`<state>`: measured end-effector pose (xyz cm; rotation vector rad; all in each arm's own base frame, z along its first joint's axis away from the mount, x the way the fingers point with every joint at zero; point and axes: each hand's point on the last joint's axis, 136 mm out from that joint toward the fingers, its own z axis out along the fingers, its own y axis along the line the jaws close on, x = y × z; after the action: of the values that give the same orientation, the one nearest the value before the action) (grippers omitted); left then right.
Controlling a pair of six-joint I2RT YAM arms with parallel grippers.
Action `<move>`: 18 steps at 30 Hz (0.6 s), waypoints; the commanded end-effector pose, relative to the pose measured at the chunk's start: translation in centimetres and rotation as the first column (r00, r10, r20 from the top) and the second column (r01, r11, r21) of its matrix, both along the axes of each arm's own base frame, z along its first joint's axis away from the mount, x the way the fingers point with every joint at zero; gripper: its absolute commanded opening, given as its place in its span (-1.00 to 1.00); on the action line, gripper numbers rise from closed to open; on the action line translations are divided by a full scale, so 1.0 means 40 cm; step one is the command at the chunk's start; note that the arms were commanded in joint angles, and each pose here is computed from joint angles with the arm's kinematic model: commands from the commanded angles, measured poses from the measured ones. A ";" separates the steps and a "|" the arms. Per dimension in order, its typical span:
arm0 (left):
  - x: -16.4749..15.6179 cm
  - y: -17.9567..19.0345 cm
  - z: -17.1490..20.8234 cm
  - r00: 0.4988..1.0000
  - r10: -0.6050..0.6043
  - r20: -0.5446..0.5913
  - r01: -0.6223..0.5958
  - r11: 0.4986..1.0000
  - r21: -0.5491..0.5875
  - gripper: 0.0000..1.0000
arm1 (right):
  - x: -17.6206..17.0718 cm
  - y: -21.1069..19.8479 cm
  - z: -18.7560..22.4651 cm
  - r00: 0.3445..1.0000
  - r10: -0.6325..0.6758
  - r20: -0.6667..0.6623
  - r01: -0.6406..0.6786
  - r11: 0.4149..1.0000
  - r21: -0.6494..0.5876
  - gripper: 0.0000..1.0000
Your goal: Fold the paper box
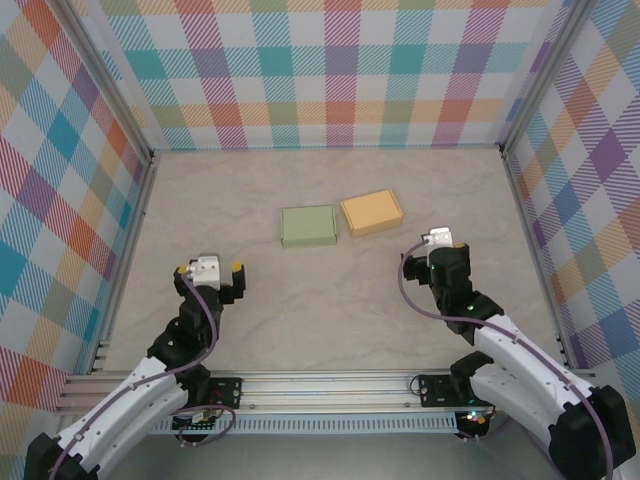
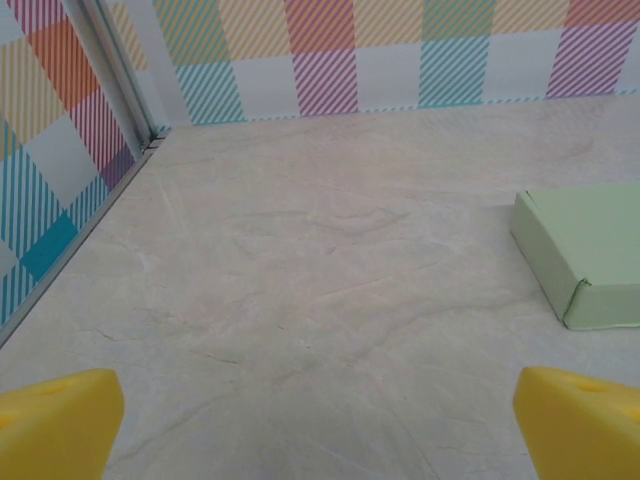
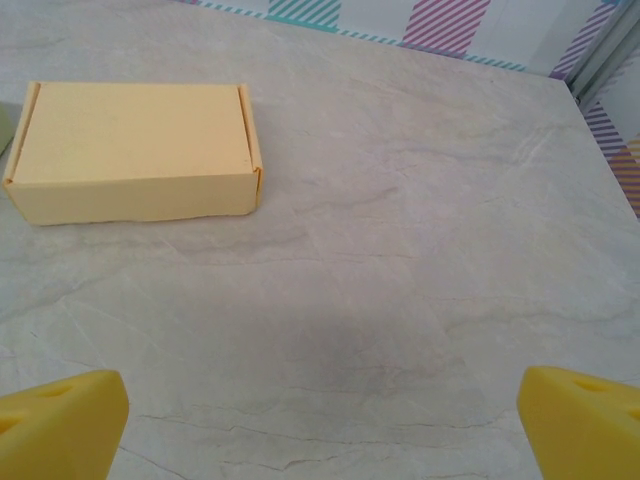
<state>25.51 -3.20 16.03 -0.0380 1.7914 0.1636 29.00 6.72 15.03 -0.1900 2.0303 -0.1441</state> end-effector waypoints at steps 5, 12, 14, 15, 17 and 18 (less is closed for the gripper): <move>-0.027 0.026 0.018 0.980 0.009 0.196 0.009 0.996 -0.087 0.99 | 0.016 -0.014 0.022 0.993 -0.024 0.113 0.020 0.999 0.032 0.99; -0.040 0.059 0.027 0.975 0.035 0.219 -0.010 0.993 -0.115 0.99 | 0.033 -0.025 0.017 0.990 -0.026 0.138 0.024 1.000 0.017 0.99; -0.028 0.055 0.027 0.975 0.022 0.221 0.008 0.991 -0.136 0.99 | 0.038 -0.031 0.013 0.989 -0.030 0.144 0.026 0.999 0.027 1.00; -0.021 0.059 0.023 0.976 0.030 0.217 0.002 0.989 -0.146 0.99 | 0.041 -0.034 0.010 0.989 -0.031 0.142 0.026 0.999 0.032 0.99; -0.001 0.068 0.006 0.979 0.047 0.197 -0.012 0.985 -0.173 0.99 | 0.047 -0.040 0.004 0.990 -0.038 0.136 0.031 0.998 0.049 0.99; 0.009 0.069 -0.003 0.981 0.046 0.187 -0.010 0.982 -0.189 0.99 | 0.050 -0.042 0.000 0.991 -0.038 0.131 0.031 0.998 0.051 1.00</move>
<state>25.02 -0.14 15.85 -0.1754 1.6377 0.0952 30.32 4.80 14.14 -0.1208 1.9524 -0.1641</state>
